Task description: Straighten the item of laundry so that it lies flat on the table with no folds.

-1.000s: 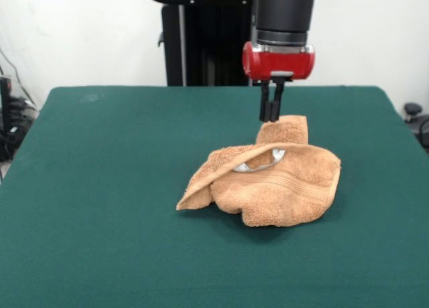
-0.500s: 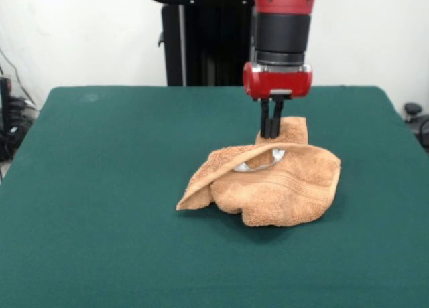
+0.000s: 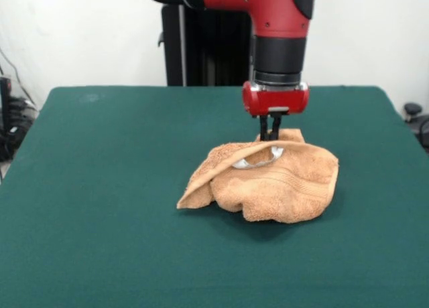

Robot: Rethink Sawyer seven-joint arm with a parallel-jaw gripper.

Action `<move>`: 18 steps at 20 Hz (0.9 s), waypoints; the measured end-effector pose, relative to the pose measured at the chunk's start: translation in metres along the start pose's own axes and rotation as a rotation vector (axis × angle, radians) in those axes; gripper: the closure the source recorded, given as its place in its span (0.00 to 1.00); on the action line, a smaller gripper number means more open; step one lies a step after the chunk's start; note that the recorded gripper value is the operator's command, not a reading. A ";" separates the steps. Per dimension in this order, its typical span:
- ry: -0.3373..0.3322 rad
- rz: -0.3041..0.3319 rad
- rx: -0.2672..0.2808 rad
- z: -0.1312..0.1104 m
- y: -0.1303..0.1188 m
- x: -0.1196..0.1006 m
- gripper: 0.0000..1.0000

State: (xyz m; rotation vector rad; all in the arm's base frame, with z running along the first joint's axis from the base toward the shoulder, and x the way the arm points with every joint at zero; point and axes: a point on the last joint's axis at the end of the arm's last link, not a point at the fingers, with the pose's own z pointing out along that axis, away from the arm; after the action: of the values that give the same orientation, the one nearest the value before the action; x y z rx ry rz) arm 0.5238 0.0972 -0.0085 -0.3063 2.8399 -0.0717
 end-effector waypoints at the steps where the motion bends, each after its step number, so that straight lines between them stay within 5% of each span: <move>1: 0.001 0.000 0.000 0.001 0.000 0.000 1.00; 18: -0.024 -0.006 0.008 0.013 -0.004 -0.019 1.00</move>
State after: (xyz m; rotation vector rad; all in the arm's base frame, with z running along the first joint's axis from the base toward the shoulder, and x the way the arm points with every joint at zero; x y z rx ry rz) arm 0.5463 0.0966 -0.0158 -0.3112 2.8143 -0.0806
